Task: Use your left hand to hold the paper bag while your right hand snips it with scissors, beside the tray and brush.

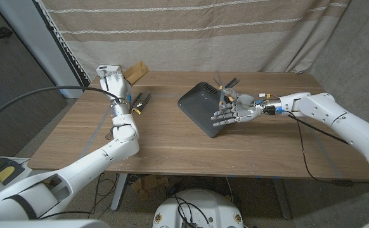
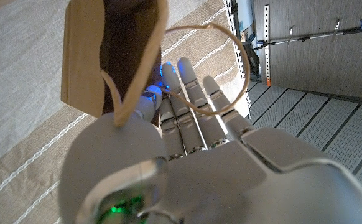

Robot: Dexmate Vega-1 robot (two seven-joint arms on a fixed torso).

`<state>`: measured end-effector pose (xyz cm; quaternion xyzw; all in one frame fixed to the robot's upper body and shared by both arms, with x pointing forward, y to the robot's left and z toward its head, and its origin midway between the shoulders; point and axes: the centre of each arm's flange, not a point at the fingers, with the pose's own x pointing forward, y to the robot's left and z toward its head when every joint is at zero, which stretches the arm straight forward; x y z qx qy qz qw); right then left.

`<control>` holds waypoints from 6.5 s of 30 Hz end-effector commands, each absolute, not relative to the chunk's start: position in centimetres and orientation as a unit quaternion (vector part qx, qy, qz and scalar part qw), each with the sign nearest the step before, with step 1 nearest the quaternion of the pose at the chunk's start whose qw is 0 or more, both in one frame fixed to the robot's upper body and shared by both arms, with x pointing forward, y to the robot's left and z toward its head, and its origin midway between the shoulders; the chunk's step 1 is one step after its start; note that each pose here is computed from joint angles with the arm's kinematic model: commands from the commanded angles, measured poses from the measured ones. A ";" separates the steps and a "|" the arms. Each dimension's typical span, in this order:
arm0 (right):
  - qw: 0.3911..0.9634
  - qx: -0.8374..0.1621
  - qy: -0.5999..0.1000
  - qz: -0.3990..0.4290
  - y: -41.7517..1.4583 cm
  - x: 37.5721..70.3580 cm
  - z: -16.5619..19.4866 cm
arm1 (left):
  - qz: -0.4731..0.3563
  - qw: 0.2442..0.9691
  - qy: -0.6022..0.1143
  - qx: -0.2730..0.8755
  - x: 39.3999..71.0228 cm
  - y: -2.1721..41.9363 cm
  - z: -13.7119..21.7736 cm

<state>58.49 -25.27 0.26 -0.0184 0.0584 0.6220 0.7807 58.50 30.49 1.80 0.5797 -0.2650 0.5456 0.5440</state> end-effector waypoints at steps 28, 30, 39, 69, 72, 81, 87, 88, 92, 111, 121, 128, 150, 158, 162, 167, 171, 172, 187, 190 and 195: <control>0.785 -0.014 0.051 0.617 -25.3 58.4 0.1 | 0.493 0.700 -0.335 0.393 58.4 28.1 1.3; 0.786 -0.014 0.050 0.616 -25.3 58.4 0.1 | 0.491 0.706 -0.335 0.385 58.4 28.1 1.4; 0.787 -0.014 0.048 0.615 -25.4 58.4 0.1 | 0.464 0.749 -0.343 0.325 58.8 27.6 1.5; 0.787 -0.012 0.043 0.615 -25.5 58.3 0.0 | 0.330 0.877 -0.330 0.113 59.6 26.9 1.0; 0.788 -0.012 0.042 0.615 -25.5 58.2 0.0 | 0.319 0.887 -0.321 0.092 59.7 26.8 1.0; 0.790 -0.015 0.039 0.612 -25.7 58.0 0.1 | 0.280 0.908 -0.308 0.043 60.3 26.3 1.5; 0.790 -0.017 0.036 0.612 -25.7 57.9 0.2 | 0.239 0.919 -0.315 -0.001 60.7 26.0 1.8; 0.789 -0.016 0.036 0.613 -25.7 57.9 0.2 | 0.237 0.919 -0.315 -0.009 60.7 26.0 1.9; 0.787 -0.024 0.034 0.615 -25.6 57.9 0.2 | 0.213 0.923 -0.319 -0.039 61.2 26.1 2.2; 0.780 -0.047 0.028 0.623 -25.7 57.3 0.6 | 0.164 0.935 -0.290 -0.120 62.1 23.6 1.8; 0.776 -0.053 0.033 0.628 -25.6 57.1 0.6 | 0.120 0.945 -0.242 -0.185 62.7 22.1 1.3; 0.774 -0.060 0.032 0.629 -25.7 57.1 0.7 | 0.083 0.944 -0.208 -0.243 63.4 20.8 1.1; 0.779 -0.095 0.031 0.619 -25.6 57.5 0.7 | 0.064 0.935 -0.177 -0.300 63.8 18.3 0.8; 0.773 -0.105 0.035 0.625 -25.3 57.3 0.8 | 0.054 0.936 -0.168 -0.305 63.8 17.8 0.7; 0.772 -0.117 0.035 0.624 -25.2 57.2 0.9 | 0.047 0.934 -0.164 -0.314 63.6 17.7 0.7; 0.772 -0.138 0.031 0.619 -25.1 57.0 1.5 | 0.046 0.929 -0.165 -0.329 62.9 17.3 0.8; 0.770 -0.148 0.030 0.620 -24.9 56.9 1.9 | 0.037 0.930 -0.159 -0.328 62.7 17.0 0.7; 0.770 -0.148 0.033 0.619 -24.9 56.9 2.0 | 0.036 0.931 -0.158 -0.327 62.7 16.9 0.7; 0.759 -0.186 0.040 0.622 -24.1 56.8 3.2 | 0.037 0.934 -0.132 -0.329 62.5 16.2 -0.5; 0.756 -0.194 0.046 0.624 -23.8 56.8 3.4 | 0.036 0.935 -0.131 -0.328 62.6 16.1 -0.5; 0.751 -0.197 0.055 0.628 -23.5 56.9 3.4 | 0.037 0.935 -0.131 -0.328 62.4 15.8 -0.3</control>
